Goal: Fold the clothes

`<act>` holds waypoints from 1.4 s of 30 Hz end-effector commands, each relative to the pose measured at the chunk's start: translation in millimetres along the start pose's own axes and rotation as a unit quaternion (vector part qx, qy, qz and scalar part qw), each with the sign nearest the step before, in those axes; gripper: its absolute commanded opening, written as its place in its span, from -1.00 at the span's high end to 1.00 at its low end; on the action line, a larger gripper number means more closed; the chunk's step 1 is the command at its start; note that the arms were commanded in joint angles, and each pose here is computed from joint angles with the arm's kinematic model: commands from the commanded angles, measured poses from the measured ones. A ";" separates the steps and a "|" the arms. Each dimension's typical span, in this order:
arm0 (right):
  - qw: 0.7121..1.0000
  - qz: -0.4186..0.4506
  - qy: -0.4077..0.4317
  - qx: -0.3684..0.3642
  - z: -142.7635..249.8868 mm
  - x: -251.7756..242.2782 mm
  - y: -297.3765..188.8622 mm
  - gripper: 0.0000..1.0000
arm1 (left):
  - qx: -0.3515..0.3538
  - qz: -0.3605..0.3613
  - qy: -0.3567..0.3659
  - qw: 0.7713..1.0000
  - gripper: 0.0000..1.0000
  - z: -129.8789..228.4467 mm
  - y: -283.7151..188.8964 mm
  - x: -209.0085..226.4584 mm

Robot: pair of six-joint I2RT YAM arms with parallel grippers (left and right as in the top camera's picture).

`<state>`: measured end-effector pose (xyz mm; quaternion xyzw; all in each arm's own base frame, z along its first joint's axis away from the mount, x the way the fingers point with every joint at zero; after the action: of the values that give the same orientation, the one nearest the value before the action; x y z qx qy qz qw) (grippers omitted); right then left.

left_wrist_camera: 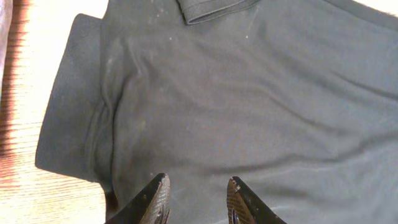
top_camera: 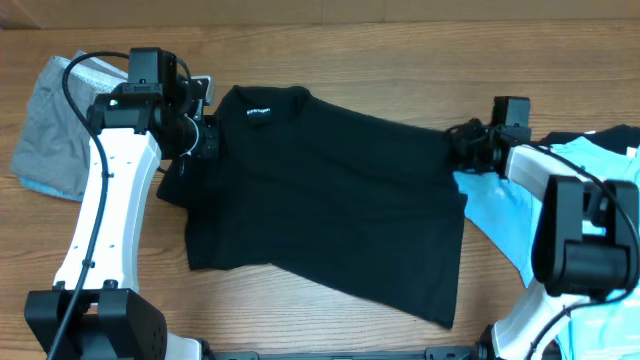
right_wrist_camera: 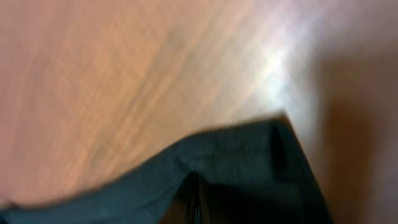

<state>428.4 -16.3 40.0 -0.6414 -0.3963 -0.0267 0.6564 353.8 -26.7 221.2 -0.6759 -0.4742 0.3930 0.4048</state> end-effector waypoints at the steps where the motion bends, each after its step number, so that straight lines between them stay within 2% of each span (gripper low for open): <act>1: 0.998 0.035 0.055 -0.019 -3.1 -26.3 40.1 0.92 | -0.002 0.007 0.012 1.000 0.31 -2.6 2.0 -4.1; 6: 0.997 -0.044 0.031 -0.048 -30.9 17.3 51.9 0.92 | 0.000 0.011 0.021 1.000 0.30 -3.1 3.3 -10.9; 11: 0.991 -0.089 -0.064 -0.079 -61.6 74.5 32.8 0.92 | 0.000 0.012 0.024 1.000 0.25 -3.1 3.7 -13.2; 13: 0.988 -0.083 -0.110 -0.065 -72.2 99.1 14.4 0.90 | -0.003 0.011 0.025 1.000 0.24 -4.5 3.7 -12.9; 15: 0.986 -0.081 -0.135 -0.047 -76.1 113.4 -3.8 0.66 | -0.013 0.010 0.027 1.000 0.23 -8.6 3.7 -12.3; 18: 0.983 -0.085 -0.161 -0.008 -75.2 130.6 -39.6 0.54 | -0.048 0.004 0.035 0.998 0.24 -22.5 3.0 -10.7; 24: 0.975 -0.104 -0.187 0.058 -49.7 149.0 -115.6 0.51 | -0.079 0.012 0.053 0.995 0.46 -47.6 29.9 -14.0; 28: 0.971 -0.112 -0.199 0.066 -28.0 156.2 -166.1 0.51 | -0.068 0.021 0.072 0.995 0.70 -58.9 77.0 -18.9; 34: 0.960 -0.128 -0.235 0.079 22.8 164.5 -240.0 0.51 | -0.064 -0.002 0.087 0.994 0.86 -70.9 155.9 -6.2; 38: 0.949 -0.121 -0.272 0.105 59.0 162.5 -261.3 0.50 | -0.091 -0.025 0.090 0.991 0.92 -82.4 185.2 4.5; 42: 0.946 -0.083 -0.284 0.134 83.7 153.3 -260.1 0.52 | -0.087 -0.026 0.090 0.992 0.92 -78.7 214.9 10.2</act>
<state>357.2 74.3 328.4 -0.4909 -0.6161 0.1289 0.6024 493.0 -81.6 73.8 -0.7362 -0.4842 0.2813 0.3801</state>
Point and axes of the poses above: each gripper's point midway between its finger pads, its own y axis out along the fingers, its own x axis along the line the jaws close on, z = x × y, the point moved 5 cm from there along -y, back along the fingers, and after that the axes turned 11 degrees about y, right-handed, at the moved point
